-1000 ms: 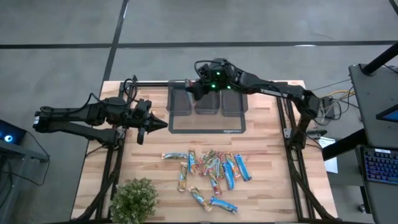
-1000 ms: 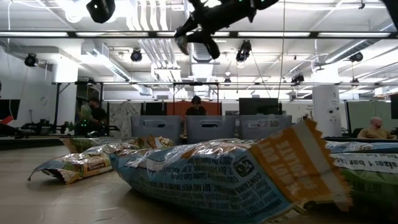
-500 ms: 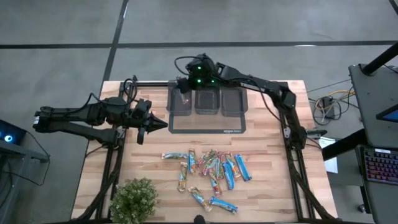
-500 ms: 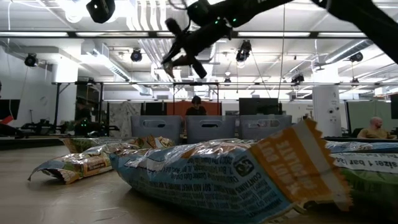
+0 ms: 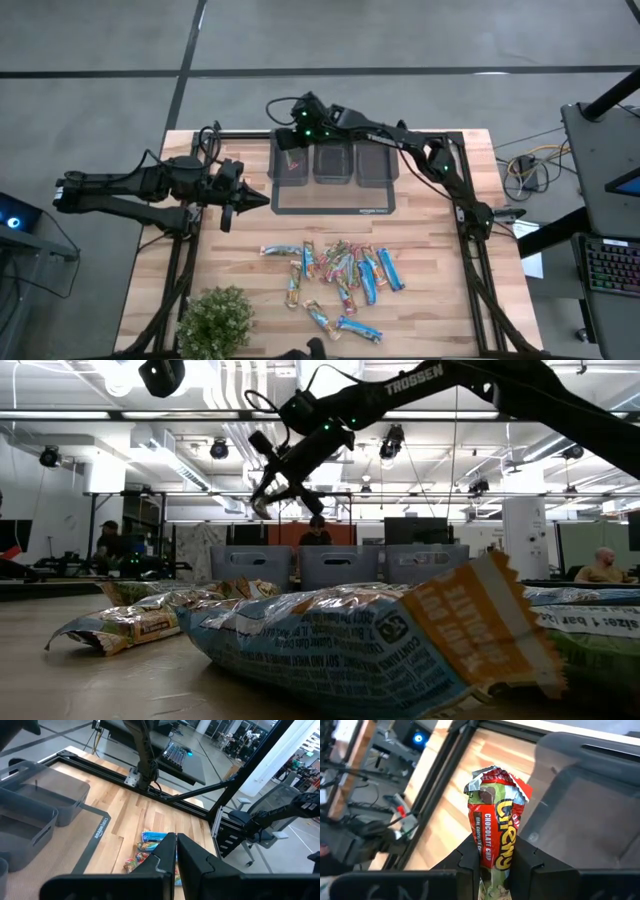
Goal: Pick and place Granola Bars by type
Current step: Put the red granola bar into the left black bin
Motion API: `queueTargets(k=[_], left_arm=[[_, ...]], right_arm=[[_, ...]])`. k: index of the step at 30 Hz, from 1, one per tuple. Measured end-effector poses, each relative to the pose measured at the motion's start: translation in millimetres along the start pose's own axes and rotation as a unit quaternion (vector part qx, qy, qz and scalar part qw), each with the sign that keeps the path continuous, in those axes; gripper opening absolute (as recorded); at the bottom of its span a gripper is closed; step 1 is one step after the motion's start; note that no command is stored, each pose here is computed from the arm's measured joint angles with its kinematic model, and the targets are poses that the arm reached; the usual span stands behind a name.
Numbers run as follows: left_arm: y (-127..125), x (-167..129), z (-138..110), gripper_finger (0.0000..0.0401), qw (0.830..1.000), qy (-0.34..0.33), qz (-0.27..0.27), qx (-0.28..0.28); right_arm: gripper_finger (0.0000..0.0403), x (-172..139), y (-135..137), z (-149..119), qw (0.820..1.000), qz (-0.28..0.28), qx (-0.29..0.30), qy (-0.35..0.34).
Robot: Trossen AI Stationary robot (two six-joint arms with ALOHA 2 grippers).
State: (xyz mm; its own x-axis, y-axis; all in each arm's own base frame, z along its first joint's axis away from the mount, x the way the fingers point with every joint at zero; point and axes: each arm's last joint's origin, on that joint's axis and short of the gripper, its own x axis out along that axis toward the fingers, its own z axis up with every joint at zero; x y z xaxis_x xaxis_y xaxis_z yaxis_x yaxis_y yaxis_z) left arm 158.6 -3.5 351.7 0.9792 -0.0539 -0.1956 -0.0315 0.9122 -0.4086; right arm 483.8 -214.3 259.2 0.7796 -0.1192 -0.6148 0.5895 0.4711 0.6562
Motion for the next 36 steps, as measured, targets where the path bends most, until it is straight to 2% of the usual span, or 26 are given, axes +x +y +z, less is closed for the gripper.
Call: queueTargets(k=[14,36], left_arm=[[0.0,0.0,0.0,0.0000,1.000,0.000,0.000,0.001],[0.0,0.0,0.0,0.0000,1.000,0.000,0.000,0.000]], right_arm=[[0.0059,6.2,-17.5,1.9,0.998,-0.052,0.041,-0.006],[0.0059,5.7,-19.5,2.9,0.998,-0.054,0.043,-0.004]])
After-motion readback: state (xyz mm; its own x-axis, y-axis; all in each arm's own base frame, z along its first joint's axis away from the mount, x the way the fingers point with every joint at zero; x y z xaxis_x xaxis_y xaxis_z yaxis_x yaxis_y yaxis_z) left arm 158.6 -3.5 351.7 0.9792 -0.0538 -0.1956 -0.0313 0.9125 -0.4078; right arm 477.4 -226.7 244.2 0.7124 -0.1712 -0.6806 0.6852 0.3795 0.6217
